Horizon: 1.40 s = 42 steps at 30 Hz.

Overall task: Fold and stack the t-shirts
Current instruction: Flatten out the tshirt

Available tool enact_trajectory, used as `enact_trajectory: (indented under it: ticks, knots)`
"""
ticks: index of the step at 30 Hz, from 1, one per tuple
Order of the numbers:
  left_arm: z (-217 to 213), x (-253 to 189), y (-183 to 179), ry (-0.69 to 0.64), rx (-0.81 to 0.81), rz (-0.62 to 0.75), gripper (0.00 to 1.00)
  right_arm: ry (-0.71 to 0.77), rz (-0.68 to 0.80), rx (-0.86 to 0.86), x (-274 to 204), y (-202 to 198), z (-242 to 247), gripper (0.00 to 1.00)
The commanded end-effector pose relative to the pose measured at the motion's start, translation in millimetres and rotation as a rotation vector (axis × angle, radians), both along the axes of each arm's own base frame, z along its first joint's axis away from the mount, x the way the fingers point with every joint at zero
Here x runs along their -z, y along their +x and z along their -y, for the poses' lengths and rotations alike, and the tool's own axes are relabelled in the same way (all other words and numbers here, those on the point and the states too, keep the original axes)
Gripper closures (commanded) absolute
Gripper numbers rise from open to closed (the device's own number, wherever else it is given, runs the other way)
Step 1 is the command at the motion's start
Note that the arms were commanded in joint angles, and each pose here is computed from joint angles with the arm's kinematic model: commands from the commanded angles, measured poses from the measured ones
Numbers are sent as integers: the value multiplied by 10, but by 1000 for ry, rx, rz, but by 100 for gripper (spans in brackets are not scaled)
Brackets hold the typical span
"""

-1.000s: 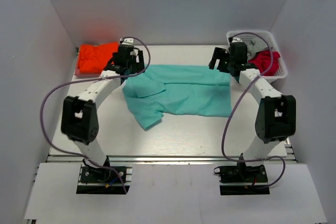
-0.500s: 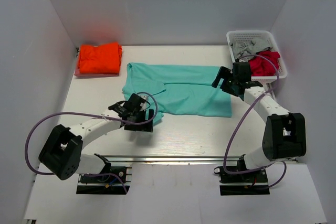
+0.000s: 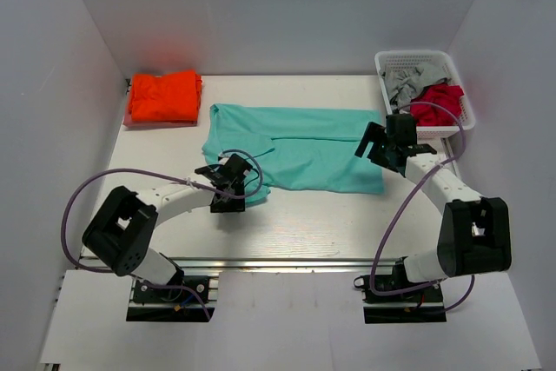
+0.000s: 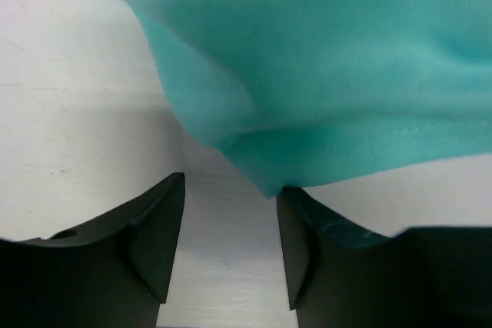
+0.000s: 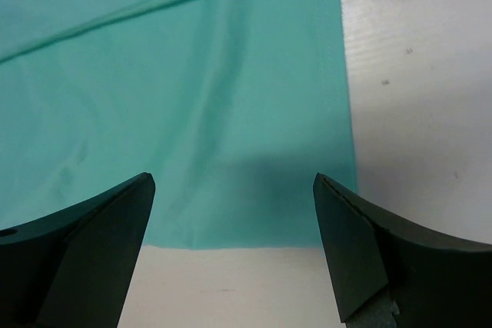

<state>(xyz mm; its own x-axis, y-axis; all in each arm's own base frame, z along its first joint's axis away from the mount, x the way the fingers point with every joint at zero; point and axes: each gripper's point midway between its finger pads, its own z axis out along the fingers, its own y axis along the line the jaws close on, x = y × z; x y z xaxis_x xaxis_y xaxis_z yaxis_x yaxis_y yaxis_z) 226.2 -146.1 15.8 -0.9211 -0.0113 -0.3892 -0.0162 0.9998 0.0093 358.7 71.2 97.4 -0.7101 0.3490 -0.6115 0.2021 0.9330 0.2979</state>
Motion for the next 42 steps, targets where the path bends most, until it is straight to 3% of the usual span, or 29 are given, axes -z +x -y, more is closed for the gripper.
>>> enact_trajectory:
  ticks: [1, 3, 5, 6, 8, 17, 21, 27, 33, 34, 35, 37, 38, 42]
  knots:
    - [0, -211, 325, 10, -72, 134, 46, -25, -44, 47, 75, -192, 111, 11]
    - [34, -325, 416, -2, -46, 182, 65, -46, -83, 59, 187, -332, 161, 15]
    - [39, -411, 458, -2, -51, 201, 96, -73, -105, 81, 231, -414, 230, 19]
    - [20, -401, 433, 7, -50, 191, 100, -77, -126, 93, 290, -474, 257, 19]
    - [13, -535, 449, 23, -26, 219, 100, -68, -150, 85, 337, -567, 235, 27]
    - [-130, -925, 203, 6, 15, 221, 100, -95, -239, 106, 563, -770, 298, 27]
    - [-221, -894, 22, 10, -26, 166, 100, -143, -319, 189, 725, -896, 433, 28]
    - [-295, -735, -202, 26, -37, 71, 100, -126, -315, 203, 809, -836, 405, 28]
    - [-288, -535, -233, 58, -57, 4, 100, -82, -329, 172, 910, -834, 302, 38]
    - [-287, -535, -232, 58, -57, 4, 100, -67, -322, 159, 896, -809, 278, 59]
    - [-271, -539, -211, 51, -58, 12, 100, -58, -324, 150, 892, -812, 245, 74]
    - [-243, -608, -148, 43, -61, 36, 100, -20, -328, 122, 867, -824, 161, 95]
    - [-243, -608, -148, 43, -61, 36, 100, -7, -317, 113, 824, -819, 141, 100]
    - [-88, -1106, 196, -52, -55, 236, 100, 32, -193, 54, 486, -680, 44, 100]
